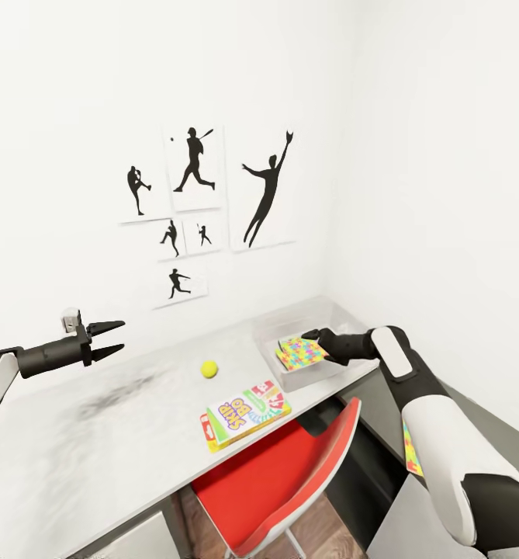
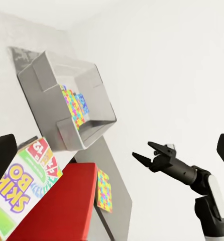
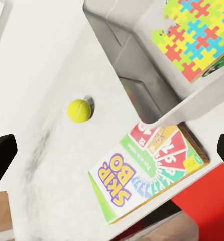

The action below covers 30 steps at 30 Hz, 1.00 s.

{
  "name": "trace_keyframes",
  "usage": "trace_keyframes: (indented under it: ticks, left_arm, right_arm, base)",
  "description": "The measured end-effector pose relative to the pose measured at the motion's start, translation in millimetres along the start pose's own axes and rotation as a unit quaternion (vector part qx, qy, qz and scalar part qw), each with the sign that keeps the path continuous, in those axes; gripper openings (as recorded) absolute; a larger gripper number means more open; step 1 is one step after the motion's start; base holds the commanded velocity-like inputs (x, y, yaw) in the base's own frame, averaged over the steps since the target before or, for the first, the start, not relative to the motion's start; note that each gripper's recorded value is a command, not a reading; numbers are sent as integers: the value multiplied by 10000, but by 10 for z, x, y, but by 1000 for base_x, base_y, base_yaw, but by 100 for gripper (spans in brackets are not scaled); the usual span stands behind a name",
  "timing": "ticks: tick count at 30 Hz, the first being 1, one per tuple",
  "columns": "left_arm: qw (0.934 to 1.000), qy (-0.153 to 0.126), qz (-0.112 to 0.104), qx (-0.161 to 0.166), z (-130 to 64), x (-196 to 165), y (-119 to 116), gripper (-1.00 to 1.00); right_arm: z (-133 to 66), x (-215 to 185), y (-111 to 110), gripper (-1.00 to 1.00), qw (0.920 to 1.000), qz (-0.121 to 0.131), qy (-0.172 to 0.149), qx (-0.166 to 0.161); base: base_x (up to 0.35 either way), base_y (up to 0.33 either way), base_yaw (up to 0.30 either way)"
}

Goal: Put all the toys in the child's room - the three board games (two on the bed and one on the table), the two jigsaw puzzles on the table, and the tennis ball on the table - inside the toy box on the table in the child's room.

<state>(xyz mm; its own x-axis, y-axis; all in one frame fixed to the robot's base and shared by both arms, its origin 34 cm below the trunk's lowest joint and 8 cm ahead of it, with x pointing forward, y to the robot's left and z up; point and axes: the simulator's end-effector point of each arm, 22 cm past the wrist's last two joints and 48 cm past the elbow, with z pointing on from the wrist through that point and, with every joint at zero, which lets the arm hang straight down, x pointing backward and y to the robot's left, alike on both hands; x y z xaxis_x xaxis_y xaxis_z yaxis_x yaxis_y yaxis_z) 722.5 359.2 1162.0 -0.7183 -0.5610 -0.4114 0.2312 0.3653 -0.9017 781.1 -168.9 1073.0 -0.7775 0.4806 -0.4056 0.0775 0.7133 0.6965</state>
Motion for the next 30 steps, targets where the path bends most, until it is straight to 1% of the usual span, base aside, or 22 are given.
trace_keyframes:
  ticks: [7,14,18,21,30]
  left_arm:
    - [10000,-1,0,0,-1,0,-1,100]
    - [10000,-1,0,0,-1,1,-1,100]
    - [10000,-2,4,2,-3,-1,-6,100]
    - [10000,-6,13,8,-6,-4,-19,100]
    - [10000,-13,24,18,-14,-8,-39,100]
  right_arm:
    - [3,96,134,100,9995,-114,296,-3]
    - [119,241,287,100,9976,-276,485,418]
    - [155,304,307,100,9955,-419,558,648]
    - [165,337,312,100,9940,-521,592,758]
    - [186,407,326,100,9907,-767,663,912]
  base:
    - [-69,37,0]
    - [-7,4,-1]
    - [-1,1,-44]
    - [0,0,-110]
    - [0,0,-52]
